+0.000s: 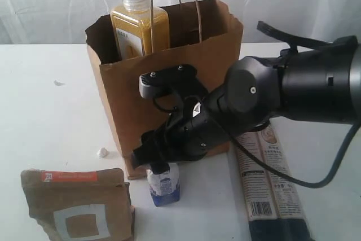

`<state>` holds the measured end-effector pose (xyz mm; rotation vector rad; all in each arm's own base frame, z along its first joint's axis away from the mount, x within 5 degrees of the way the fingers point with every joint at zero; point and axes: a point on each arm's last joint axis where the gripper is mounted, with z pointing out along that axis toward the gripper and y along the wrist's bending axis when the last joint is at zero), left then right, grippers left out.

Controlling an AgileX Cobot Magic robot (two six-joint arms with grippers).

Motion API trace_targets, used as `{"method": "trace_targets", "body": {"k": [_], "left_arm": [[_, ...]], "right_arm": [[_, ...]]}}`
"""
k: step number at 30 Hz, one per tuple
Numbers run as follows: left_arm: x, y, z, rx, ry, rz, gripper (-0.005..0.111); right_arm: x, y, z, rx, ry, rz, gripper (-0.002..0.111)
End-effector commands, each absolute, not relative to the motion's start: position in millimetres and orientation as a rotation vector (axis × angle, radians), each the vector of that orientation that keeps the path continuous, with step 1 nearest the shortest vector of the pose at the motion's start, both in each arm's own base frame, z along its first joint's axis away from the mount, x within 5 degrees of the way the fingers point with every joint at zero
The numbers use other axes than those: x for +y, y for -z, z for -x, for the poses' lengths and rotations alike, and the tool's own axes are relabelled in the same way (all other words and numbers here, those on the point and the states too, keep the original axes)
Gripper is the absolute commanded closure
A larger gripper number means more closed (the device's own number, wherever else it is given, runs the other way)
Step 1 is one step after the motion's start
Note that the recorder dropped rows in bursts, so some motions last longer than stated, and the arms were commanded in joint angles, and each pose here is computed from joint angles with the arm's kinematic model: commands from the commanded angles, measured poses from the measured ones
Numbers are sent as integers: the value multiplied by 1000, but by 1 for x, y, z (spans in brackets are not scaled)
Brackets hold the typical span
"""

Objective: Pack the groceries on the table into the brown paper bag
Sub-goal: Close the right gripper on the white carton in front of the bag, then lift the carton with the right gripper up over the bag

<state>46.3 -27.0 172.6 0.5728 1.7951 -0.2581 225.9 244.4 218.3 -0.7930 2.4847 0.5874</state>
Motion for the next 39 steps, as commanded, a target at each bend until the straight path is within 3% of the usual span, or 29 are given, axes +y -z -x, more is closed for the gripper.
{"method": "trace_targets", "body": {"k": [1,13,26,31,39], "left_arm": [[-28,-171,-46,1796,278,-564,107],[-28,-171,-46,1796,278,-564,107],[-28,-171,-46,1796,278,-564,107],[-28,-171,-46,1796,278,-564,107],[-28,-171,-46,1796,278,-564,107]], "right_arm": [[249,-212,-229,2498,-573,790,42],[257,-192,-234,2601,-540,823,43],[256,-197,-233,2584,-528,836,89],[247,-223,-223,2534,-504,914,108],[215,-293,-197,2374,-479,918,108]]}}
